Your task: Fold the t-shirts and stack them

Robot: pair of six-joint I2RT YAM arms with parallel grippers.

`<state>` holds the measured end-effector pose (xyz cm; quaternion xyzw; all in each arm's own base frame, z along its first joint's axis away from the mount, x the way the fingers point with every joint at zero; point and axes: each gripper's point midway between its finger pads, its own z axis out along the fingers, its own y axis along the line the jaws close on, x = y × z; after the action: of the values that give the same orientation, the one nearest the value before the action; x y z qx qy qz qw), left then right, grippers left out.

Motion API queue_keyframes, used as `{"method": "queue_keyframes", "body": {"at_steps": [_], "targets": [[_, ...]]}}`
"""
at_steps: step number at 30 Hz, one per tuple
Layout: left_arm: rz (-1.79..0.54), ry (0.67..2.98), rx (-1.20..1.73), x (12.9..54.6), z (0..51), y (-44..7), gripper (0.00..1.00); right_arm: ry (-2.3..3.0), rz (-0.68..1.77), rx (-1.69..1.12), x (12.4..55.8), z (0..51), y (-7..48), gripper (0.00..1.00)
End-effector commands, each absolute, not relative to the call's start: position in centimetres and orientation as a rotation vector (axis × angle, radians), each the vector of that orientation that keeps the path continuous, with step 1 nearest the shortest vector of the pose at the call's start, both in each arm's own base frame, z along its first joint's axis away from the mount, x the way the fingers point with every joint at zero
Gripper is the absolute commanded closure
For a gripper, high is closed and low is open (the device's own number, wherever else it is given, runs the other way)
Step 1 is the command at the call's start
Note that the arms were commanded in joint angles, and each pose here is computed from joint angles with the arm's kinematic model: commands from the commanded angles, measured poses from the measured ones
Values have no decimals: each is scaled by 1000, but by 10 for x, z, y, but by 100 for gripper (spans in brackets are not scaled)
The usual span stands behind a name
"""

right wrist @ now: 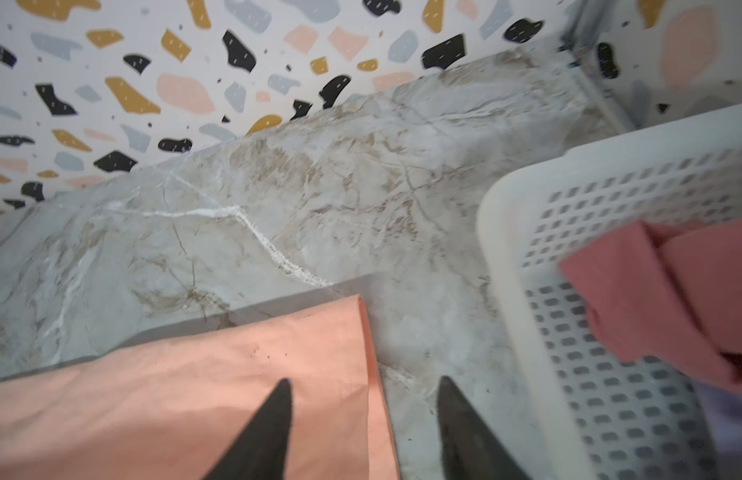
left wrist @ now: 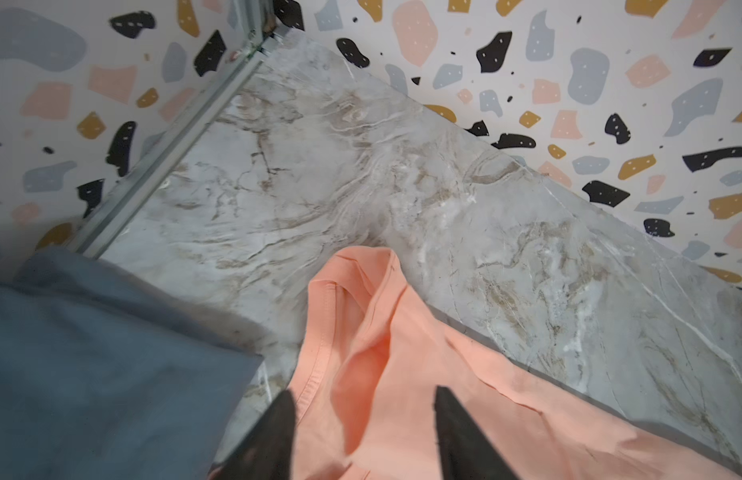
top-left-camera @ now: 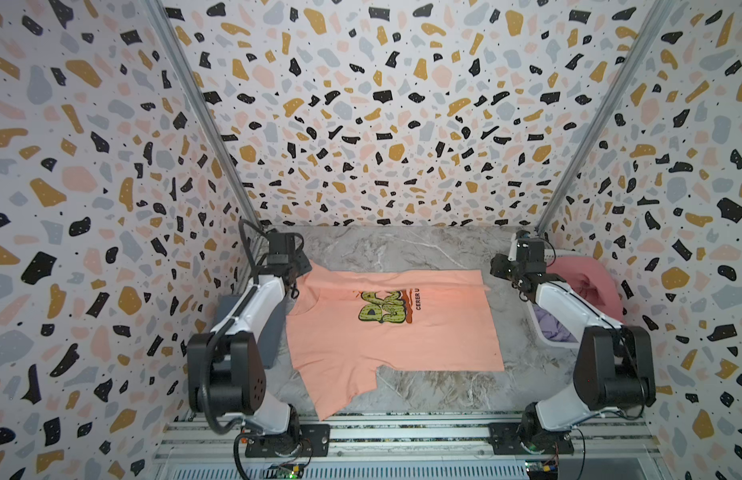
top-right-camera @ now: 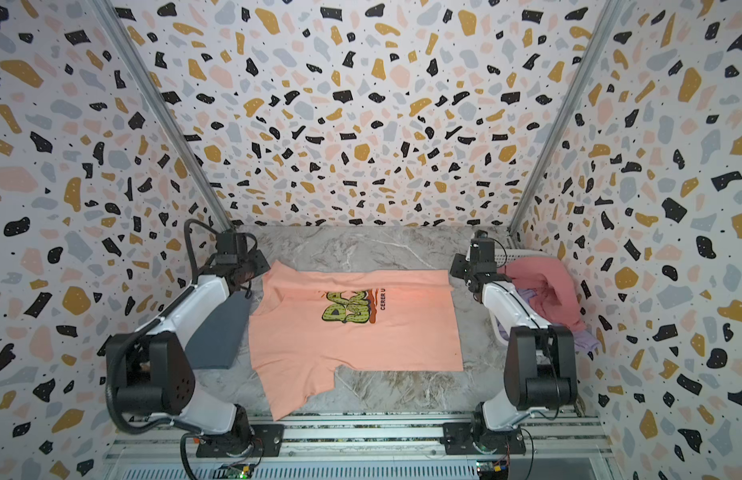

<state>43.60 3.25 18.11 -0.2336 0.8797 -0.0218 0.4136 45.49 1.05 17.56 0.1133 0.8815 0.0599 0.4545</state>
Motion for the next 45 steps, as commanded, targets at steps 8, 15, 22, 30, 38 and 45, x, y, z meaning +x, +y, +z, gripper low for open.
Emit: {"method": "queue_keyframes", "body": {"at_steps": [8,15,22,30,38,45], "targets": [[-107,2351,-491,479,151,2,32,2197,363,260,487,169,61,7],[-217,2487,-474,478,90,-28,36,2310,574,100,477,135,126,11],[-257,2522,-518,485,59,-34,36,2419,650,14,462,99,150,13],[-223,2549,-570,495,26,-28,36,2506,559,86,482,50,137,14],[-279,2487,-634,544,18,-21,35,2456,526,202,547,33,120,15],[-319,2395,-563,573,65,-18,37,2348,572,129,575,77,123,15]]}}
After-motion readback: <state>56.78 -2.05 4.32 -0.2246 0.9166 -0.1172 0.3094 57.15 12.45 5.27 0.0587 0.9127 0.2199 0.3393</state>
